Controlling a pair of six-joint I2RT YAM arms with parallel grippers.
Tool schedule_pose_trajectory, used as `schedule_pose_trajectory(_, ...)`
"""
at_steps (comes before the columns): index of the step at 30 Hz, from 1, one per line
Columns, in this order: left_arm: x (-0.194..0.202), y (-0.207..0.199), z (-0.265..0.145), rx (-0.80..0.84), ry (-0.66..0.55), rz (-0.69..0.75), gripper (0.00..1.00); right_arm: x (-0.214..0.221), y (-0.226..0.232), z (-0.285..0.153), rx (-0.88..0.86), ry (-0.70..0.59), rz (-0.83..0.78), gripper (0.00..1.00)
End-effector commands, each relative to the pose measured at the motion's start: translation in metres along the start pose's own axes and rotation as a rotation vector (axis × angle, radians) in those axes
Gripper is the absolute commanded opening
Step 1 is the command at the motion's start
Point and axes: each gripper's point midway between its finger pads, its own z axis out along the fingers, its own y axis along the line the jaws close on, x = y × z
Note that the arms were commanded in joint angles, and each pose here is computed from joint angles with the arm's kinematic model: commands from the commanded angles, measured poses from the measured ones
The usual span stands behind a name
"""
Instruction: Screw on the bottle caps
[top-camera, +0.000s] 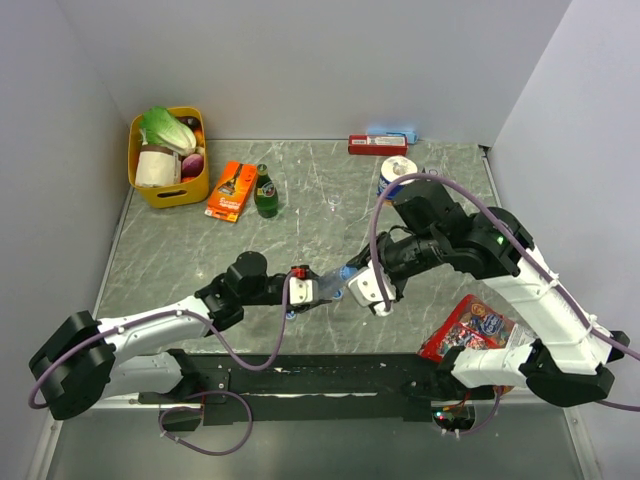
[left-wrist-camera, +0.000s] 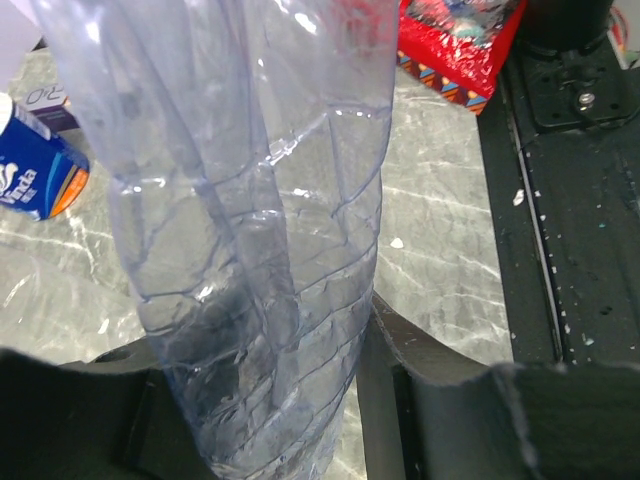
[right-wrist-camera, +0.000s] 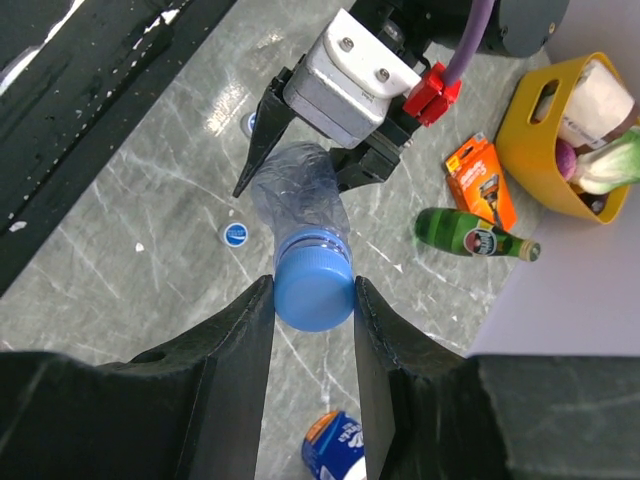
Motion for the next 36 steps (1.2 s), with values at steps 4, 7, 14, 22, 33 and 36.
schedule_pose_trajectory(4,-0.034,0.022,-0.005,-0.105,-0.125,0.1,0.01,0.01,0.06,0.002,-0.23,0.049,0.217,0.24)
schedule_pose_trajectory(7,-0.033,0.019,-0.004,-0.092,-0.118,0.096,0.01,0.011,0.061,0.004,-0.238,0.054,0.244,0.24)
schedule_pose_trajectory(14,-0.033,0.027,-0.003,-0.124,-0.105,0.066,0.01,0.014,0.059,0.009,-0.253,0.073,0.302,0.24)
schedule_pose_trajectory(22,-0.04,0.046,-0.011,-0.259,-0.147,0.021,0.01,0.016,0.06,0.025,-0.245,0.086,0.537,0.24)
schedule_pose_trajectory(33,-0.054,0.08,-0.014,-0.433,-0.186,-0.104,0.01,0.017,0.048,0.043,-0.136,0.106,0.944,0.23)
schedule_pose_trajectory(36,-0.055,0.081,-0.01,-0.436,-0.184,-0.113,0.01,0.026,0.043,0.044,-0.095,0.144,1.04,0.22)
